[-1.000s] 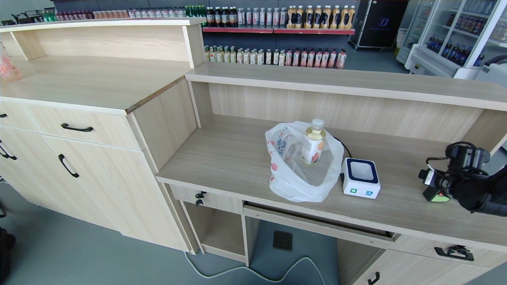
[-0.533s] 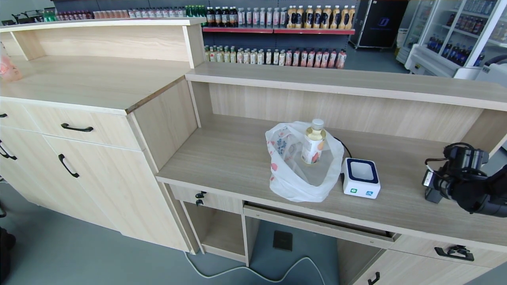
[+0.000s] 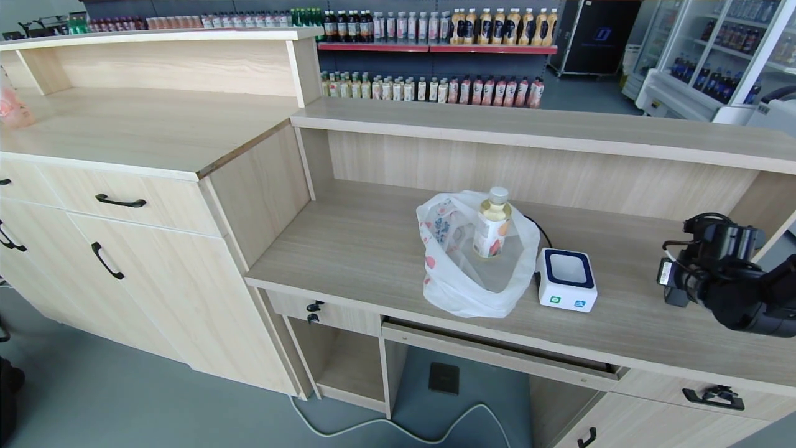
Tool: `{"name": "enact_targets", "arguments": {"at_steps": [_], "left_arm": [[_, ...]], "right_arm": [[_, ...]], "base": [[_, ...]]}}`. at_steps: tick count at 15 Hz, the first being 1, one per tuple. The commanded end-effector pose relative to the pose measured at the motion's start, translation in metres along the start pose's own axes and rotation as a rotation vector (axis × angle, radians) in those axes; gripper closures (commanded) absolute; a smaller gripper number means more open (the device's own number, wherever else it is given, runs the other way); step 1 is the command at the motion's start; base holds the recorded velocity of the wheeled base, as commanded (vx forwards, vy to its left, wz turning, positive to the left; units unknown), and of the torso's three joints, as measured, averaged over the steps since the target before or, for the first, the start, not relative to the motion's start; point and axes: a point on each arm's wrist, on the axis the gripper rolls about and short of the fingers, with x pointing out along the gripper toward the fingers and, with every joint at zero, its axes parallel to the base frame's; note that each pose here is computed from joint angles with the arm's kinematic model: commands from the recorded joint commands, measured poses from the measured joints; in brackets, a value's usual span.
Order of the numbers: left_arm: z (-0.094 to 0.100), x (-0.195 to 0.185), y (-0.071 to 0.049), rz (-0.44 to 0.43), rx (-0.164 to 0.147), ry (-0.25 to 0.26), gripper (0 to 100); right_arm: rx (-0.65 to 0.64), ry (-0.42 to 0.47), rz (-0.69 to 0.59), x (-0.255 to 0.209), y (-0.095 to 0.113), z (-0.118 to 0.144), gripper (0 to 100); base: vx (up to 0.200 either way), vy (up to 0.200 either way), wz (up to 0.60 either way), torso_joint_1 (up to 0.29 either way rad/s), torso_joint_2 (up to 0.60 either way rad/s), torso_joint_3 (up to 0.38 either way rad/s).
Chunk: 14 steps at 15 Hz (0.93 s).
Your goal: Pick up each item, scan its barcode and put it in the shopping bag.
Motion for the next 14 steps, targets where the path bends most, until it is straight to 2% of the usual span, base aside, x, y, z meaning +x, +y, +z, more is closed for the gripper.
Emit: {"name": "enact_targets", "arguments": {"at_steps": [1,2,4,5,6,7,8,9,10,12,14], "left_arm": [[0.000,0.000,0.000,0.000,0.000,-0.001,0],[0.000,0.000,0.000,0.000,0.000,-0.001,0],[0.000,0.000,0.000,0.000,0.000,-0.001,0],[0.000,0.000,0.000,0.000,0.000,-0.001,0],[0.000,0.000,0.000,0.000,0.000,-0.001,0],[0.000,0.000,0.000,0.002,0.000,-0.001,0],[0.000,0.000,0.000,0.000,0.000,-0.001,0],[0.000,0.000,0.000,0.000,0.000,-0.001,0],[0.000,0.000,0.000,0.000,0.000,-0.001,0],[0.000,0.000,0.000,0.000,0.000,-0.001,0],[0.000,0.000,0.000,0.000,0.000,-0.001,0]], "right_arm": [[0.005,-0.082,0.082,-0.035,0.003,0.037,100],[-0.003,-0.141,0.249,-0.080,-0.005,0.064,100],[-0.018,-0.269,0.578,-0.134,-0.013,0.089,100],[-0.027,-0.311,0.693,-0.150,-0.014,0.096,100],[-0.043,-0.358,0.870,-0.175,-0.012,0.104,100],[-0.034,-0.367,0.966,-0.188,-0.010,0.108,100],[-0.005,-0.342,1.113,-0.207,-0.006,0.115,100],[-0.006,-0.343,1.146,-0.213,-0.004,0.117,100],[0.011,-0.312,1.269,-0.235,0.010,0.123,100],[0.114,-0.208,1.435,-0.275,0.024,0.138,100],[0.146,-0.124,1.529,-0.300,0.031,0.149,100]], "base": [[0.000,0.000,0.00,0.000,0.00,0.000],[0.000,0.000,0.00,0.000,0.00,0.000],[0.000,0.000,0.00,0.000,0.00,0.000],[0.000,0.000,0.00,0.000,0.00,0.000],[0.000,0.000,0.00,0.000,0.00,0.000],[0.000,0.000,0.00,0.000,0.00,0.000],[0.000,0.000,0.00,0.000,0.00,0.000],[0.000,0.000,0.00,0.000,0.00,0.000],[0.000,0.000,0.00,0.000,0.00,0.000],[0.000,0.000,0.00,0.000,0.00,0.000],[0.000,0.000,0.00,0.000,0.00,0.000]]}}
